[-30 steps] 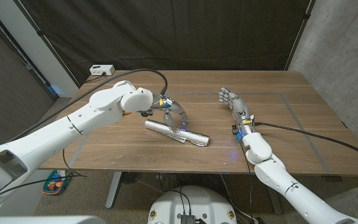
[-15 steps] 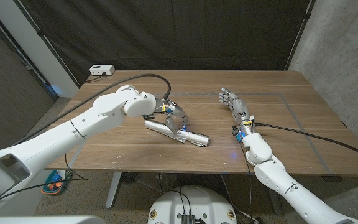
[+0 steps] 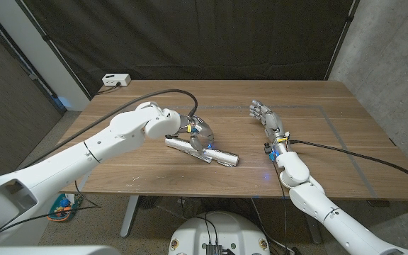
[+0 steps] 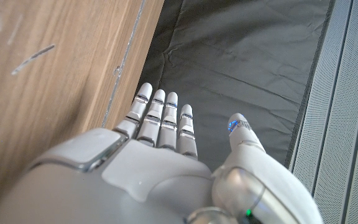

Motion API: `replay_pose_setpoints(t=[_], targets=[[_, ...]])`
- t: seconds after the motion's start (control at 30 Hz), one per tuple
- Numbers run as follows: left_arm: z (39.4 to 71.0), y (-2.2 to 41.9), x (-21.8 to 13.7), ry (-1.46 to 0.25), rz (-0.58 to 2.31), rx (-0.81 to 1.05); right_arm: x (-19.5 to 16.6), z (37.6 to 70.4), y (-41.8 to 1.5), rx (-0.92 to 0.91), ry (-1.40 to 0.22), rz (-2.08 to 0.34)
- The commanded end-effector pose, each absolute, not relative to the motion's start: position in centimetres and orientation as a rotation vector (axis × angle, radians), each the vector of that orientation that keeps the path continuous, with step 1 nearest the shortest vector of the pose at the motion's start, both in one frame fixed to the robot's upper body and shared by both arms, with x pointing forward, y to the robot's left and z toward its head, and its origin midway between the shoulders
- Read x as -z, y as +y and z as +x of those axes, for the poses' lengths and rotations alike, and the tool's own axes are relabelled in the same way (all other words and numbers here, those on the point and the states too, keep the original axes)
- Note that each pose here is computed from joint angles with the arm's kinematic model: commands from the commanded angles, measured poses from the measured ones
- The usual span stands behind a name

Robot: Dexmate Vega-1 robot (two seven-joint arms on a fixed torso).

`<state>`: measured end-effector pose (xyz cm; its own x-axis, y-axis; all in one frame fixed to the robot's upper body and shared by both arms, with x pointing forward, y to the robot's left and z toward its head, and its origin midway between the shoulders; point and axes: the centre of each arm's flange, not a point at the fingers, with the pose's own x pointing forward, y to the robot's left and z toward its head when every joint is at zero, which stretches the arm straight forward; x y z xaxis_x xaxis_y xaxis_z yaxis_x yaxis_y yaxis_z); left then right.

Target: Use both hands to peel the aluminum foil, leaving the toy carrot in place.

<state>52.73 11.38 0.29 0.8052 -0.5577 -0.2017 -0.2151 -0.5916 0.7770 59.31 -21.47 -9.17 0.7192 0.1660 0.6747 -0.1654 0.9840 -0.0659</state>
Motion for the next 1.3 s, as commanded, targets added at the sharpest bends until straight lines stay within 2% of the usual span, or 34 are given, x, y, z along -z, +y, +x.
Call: replay_pose_setpoints(t=[0.03,0.63,0.9,1.3], targets=[[52.7,11.1,0.8,-0.564,2.201,0.564,9.3,59.1,-21.5,-0.188,-0.739,-0.006],[52.4,10.8,1.8,-0.620,2.210,0.520,9.7,58.8,-21.7,-0.184,-0.733,-0.007],[53.5,11.3,3.0,-0.552,2.202,0.528,9.6,58.9,-21.5,-0.184,-0.728,-0.012],[54.1,12.0,3.5,-0.590,2.130,0.490,9.3,59.1,-21.1,-0.185,-0.732,-0.017]])
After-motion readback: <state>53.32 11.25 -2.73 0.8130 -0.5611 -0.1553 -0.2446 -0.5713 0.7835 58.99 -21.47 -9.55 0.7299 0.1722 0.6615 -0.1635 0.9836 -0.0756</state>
